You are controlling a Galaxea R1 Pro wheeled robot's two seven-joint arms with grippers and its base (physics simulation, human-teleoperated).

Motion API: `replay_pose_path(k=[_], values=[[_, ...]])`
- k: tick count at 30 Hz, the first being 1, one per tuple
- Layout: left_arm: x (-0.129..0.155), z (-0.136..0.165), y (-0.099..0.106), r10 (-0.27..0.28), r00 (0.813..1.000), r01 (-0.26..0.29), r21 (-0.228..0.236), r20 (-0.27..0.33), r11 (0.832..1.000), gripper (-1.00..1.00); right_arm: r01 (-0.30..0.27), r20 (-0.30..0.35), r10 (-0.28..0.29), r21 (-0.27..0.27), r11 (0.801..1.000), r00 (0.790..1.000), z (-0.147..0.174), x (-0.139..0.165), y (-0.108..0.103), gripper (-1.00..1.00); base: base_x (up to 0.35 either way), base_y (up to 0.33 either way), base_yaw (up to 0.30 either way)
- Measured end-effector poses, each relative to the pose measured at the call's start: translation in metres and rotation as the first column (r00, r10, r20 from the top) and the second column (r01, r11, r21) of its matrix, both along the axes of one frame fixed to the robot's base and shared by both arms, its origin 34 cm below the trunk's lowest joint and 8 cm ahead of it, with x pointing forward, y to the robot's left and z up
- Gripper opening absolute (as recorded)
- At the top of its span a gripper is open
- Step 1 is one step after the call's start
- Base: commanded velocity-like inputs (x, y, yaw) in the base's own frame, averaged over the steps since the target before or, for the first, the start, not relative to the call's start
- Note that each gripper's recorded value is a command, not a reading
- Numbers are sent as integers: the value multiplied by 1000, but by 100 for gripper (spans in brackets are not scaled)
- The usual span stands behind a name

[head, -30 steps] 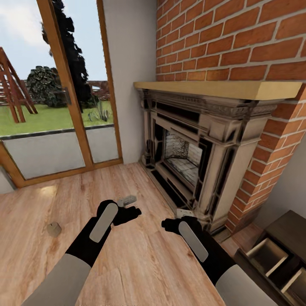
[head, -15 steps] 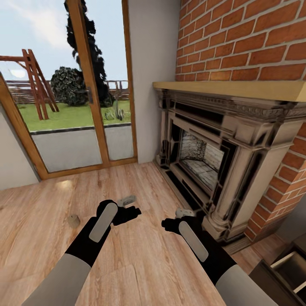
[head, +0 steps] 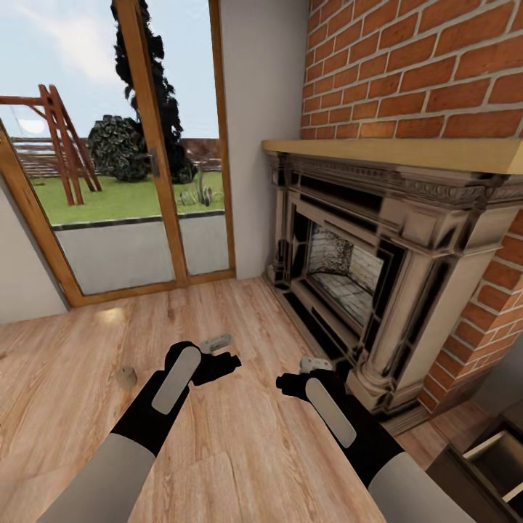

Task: Place each of the two pumpkins and all three candles from the living room inside a cabinet in the living room (use any cabinet), then make sure every cabinet is closed, and position the cauldron so it is next to a table in the living room.

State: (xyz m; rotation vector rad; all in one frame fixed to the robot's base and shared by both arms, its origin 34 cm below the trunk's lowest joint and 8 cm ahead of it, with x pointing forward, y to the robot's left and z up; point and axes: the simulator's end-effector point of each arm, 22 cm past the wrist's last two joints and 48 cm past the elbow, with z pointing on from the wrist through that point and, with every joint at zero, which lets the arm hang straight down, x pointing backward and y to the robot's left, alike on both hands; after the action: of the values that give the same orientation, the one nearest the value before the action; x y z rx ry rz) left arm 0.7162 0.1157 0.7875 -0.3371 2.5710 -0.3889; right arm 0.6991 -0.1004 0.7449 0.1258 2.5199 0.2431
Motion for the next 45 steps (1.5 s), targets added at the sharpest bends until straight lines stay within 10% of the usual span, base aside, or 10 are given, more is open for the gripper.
replay_pose_path(k=[22, 30, 45], values=[[0, 2, 3, 4, 1000, -4, 5, 4, 1000, 100, -27, 9, 28, -14, 1000, 1000, 3, -3, 8, 100, 66, 12, 270], [7, -7, 65, 112, 994, -112, 29, -14, 993, 100, -29, 10, 29, -16, 999, 1000, 3, -4, 8, 100, 325, 17, 255], [8, -8, 82, 135, 991, -134, 39, -13, 990, 100, -29, 10, 29, -14, 999, 1000, 3, -3, 8, 100, 324, 90, 13]])
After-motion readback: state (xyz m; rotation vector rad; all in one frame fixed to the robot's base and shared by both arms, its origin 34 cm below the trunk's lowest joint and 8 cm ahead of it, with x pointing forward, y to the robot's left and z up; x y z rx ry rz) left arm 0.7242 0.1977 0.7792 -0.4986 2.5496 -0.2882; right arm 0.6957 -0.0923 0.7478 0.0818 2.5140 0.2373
